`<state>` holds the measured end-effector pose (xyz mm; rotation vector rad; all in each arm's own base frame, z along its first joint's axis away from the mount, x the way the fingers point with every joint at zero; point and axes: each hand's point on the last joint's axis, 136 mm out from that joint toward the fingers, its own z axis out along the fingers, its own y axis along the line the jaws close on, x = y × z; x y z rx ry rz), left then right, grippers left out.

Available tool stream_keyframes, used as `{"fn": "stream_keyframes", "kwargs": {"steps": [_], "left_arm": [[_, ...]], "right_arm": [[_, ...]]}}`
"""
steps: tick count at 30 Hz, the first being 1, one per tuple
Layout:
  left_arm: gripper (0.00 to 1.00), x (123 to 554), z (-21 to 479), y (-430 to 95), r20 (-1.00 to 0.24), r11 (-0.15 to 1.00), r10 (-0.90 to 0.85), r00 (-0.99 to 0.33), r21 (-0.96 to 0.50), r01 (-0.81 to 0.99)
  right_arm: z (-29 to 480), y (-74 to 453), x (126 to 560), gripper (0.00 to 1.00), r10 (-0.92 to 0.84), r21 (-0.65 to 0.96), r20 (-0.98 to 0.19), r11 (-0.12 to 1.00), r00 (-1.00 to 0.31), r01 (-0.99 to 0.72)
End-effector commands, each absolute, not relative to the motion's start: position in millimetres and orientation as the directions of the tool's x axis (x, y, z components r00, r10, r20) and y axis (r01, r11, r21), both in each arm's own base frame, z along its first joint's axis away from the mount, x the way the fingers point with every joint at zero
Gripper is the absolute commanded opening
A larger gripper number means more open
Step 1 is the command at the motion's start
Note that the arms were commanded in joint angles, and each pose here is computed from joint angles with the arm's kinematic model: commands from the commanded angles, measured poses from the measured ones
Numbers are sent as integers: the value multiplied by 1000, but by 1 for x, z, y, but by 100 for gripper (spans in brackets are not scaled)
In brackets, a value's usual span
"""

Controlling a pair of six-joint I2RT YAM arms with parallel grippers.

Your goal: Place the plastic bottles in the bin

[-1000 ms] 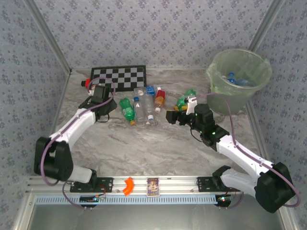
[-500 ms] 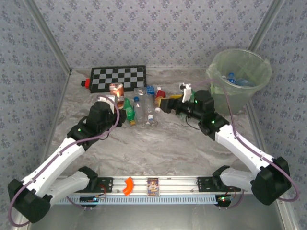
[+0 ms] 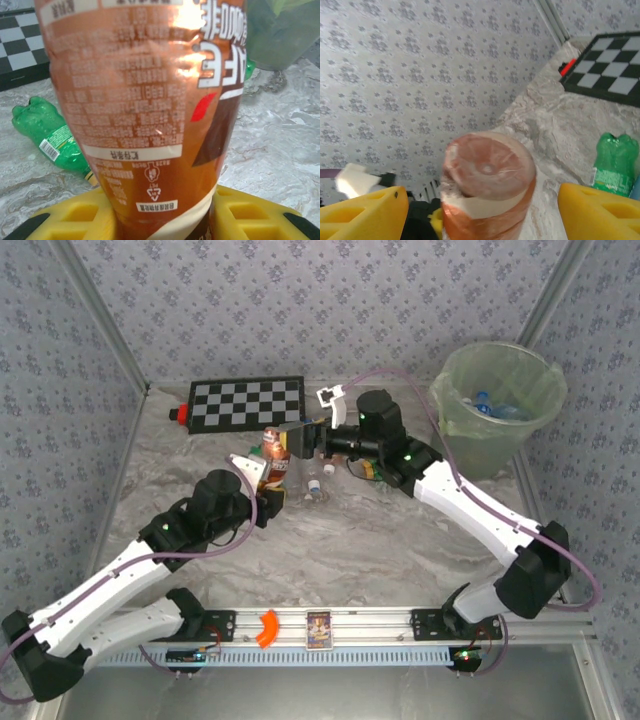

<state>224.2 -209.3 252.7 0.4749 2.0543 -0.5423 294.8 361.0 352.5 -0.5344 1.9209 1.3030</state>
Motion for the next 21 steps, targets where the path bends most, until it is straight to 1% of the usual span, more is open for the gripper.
{"fn": "stream_keyframes", "kwargs": {"steps": [1, 11, 17, 20, 21], "left_arm": [[39, 217, 258, -212, -869, 809, 152, -470, -164, 565], [39, 213, 257, -217, -867, 801, 185, -462, -139, 582], [39, 215, 255, -216, -869, 809, 187, -458, -127, 573], [39, 217, 254, -216, -866, 816, 193, -462, -120, 565], [39, 217, 253, -215, -864, 818, 194, -465, -118, 563]], "right_arm": [[351, 371, 292, 80, 37, 633, -737, 387, -674, -671], [339, 387, 293, 80, -10, 633, -715, 415, -699, -654], [332, 389, 291, 68, -40, 596, -721, 473, -692, -649], [328, 388, 290, 68, -50, 597, -713, 479, -699, -644], [327, 389, 289, 70, -52, 598, -713, 475, -699, -646]]}}
